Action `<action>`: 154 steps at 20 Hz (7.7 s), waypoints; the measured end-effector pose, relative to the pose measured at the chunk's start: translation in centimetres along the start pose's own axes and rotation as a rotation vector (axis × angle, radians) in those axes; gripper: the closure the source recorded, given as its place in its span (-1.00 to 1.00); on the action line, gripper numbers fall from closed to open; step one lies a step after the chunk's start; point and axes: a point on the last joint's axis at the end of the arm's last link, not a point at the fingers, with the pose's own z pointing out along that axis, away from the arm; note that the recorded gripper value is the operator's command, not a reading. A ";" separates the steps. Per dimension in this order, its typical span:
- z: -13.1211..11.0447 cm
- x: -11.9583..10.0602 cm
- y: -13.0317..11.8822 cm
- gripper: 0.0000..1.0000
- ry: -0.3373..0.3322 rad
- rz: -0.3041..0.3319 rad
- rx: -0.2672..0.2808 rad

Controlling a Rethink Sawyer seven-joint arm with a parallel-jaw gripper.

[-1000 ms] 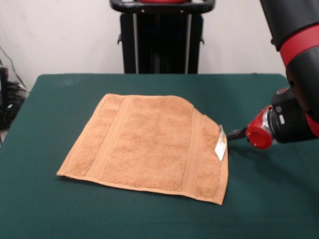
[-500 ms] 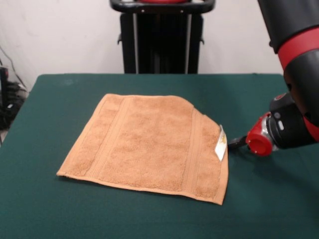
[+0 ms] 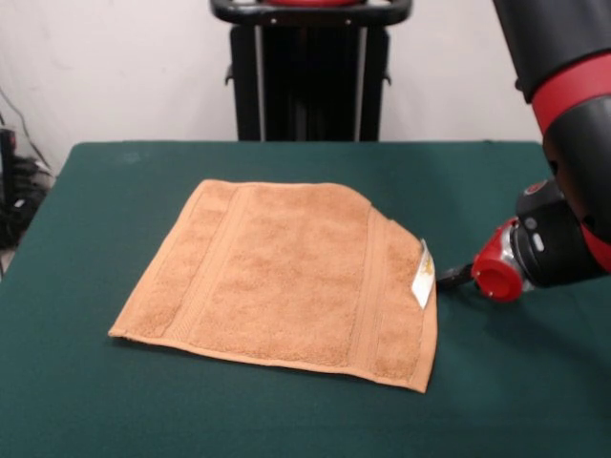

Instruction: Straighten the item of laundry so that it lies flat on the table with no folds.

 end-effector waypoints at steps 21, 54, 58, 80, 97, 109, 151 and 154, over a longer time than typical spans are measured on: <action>0.8 1.0 -1.0 1.00 0.041 0.008 0.046; 1.4 6.2 -0.8 1.00 0.130 0.003 0.016; 1.3 6.5 -0.8 1.00 0.132 0.003 0.013; 3.9 7.8 1.4 1.00 0.210 -0.032 -0.037; 5.1 8.2 2.4 1.00 0.245 -0.048 -0.059; 5.4 7.5 2.3 1.00 0.304 -0.038 -0.096; 5.1 7.4 2.6 1.00 0.305 -0.042 -0.104; 5.2 7.4 2.8 1.00 0.307 -0.047 -0.108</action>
